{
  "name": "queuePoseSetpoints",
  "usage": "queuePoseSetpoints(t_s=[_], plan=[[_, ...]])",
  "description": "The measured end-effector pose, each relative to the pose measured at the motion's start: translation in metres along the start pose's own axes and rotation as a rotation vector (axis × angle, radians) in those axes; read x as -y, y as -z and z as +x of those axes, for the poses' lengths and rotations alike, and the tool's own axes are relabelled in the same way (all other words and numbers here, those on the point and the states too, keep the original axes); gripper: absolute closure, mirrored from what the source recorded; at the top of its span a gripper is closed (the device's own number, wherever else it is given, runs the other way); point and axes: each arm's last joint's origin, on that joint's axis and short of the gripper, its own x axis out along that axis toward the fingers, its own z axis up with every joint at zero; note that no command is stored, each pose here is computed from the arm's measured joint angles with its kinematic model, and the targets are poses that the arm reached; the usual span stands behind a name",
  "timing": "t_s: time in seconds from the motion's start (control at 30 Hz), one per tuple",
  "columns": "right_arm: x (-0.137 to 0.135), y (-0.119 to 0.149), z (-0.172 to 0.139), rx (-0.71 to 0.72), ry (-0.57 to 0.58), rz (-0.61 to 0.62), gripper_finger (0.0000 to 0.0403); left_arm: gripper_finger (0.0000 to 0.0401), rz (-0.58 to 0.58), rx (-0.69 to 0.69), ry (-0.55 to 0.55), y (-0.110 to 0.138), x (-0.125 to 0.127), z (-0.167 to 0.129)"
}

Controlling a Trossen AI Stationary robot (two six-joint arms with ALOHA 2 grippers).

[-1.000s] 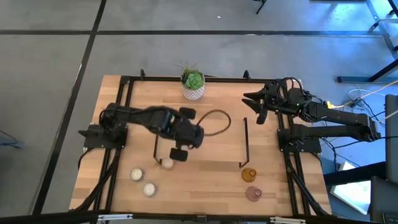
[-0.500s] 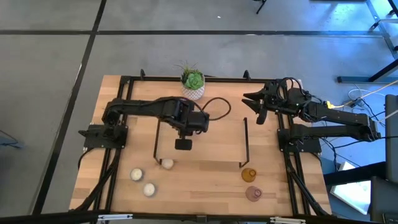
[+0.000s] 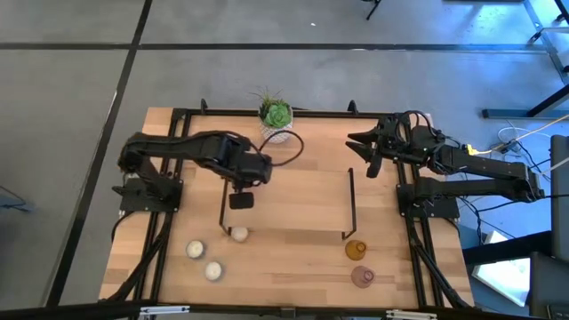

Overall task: Pick & Place candle stick holders
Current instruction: Put the left pink glass candle holder on the shelf

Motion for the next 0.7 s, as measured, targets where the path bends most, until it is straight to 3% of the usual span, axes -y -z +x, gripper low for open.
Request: queuePoseSetpoints(t_s=[0.2,0.5,0.7], plan=[[0.0,-0.002,0.0,0.017,-0.002,0.001,0.0265,0.0372,0.006,-0.064,-0.032,0.015,0.001,0.014],[0.0,-0.002,0.0,0.02,0.006,0.001,0.0265,0.0372,0.042,-0.073,-0.088,0.015,0.0,0.02],[0.0,-0.001,0.001,0.016,0.007,0.001,0.0265,0.0372,0.025,-0.088,-0.069,0.013,-0.004,0.022]])
